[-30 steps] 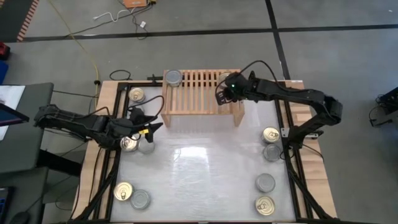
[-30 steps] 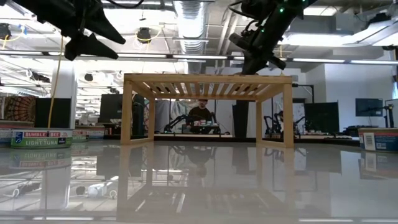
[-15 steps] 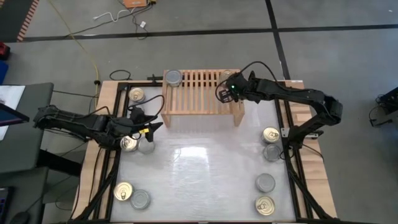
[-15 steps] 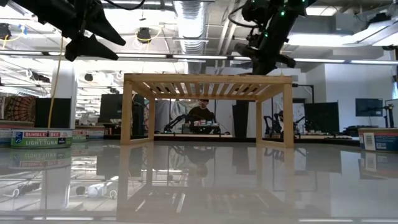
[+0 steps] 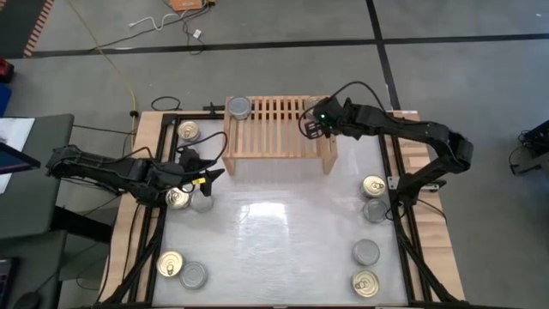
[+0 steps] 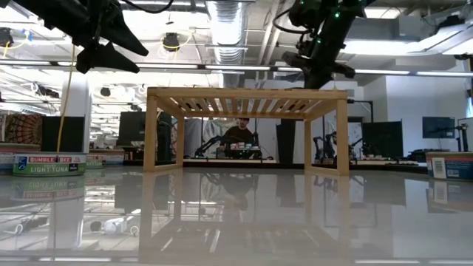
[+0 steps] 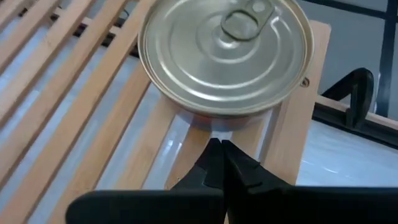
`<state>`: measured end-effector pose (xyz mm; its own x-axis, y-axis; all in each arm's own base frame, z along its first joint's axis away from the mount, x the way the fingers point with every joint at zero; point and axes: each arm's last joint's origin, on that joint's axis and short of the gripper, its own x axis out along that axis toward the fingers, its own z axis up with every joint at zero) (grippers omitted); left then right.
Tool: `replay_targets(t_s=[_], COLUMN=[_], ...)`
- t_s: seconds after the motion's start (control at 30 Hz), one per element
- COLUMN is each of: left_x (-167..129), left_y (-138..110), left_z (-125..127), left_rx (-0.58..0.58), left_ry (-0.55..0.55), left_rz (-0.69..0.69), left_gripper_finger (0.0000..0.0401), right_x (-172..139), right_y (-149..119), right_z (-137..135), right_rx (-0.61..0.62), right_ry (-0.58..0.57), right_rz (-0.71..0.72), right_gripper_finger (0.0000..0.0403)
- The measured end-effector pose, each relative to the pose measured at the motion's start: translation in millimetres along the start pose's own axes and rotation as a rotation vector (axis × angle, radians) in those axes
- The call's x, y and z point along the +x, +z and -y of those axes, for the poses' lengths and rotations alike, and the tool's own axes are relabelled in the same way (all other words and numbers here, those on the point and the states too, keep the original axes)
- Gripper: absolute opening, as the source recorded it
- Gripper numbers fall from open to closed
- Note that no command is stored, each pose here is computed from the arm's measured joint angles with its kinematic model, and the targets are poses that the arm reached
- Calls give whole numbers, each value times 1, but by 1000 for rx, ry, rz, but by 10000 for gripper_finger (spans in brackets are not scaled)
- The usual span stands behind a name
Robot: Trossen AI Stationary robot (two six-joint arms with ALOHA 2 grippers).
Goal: Stack canned seafood by type on shelf
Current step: Put the blue tuna can on the shelf
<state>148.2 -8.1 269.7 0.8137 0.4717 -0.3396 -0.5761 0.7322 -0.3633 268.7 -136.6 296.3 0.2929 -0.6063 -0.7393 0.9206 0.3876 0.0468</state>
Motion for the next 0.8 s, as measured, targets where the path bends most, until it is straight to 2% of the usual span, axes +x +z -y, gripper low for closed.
replay_targets(t_s=[0.37, 0.6, 0.8], left_x=[0, 0, 0], left_y=[0, 0, 0], left_z=[0, 0, 0], left_rx=[-4, -9, -8], left_ry=[-1, -1, 1], left_rz=[1, 3, 2], left_gripper_finger=[224, 224, 224], right_x=[-6, -6, -20], right_y=[2, 3, -3], right_z=[-3, 4, 5], right_rx=[10, 11, -10], right_ry=[31, -56, -49], right_rz=[36, 63, 47], right_gripper_finger=[17, 17, 17])
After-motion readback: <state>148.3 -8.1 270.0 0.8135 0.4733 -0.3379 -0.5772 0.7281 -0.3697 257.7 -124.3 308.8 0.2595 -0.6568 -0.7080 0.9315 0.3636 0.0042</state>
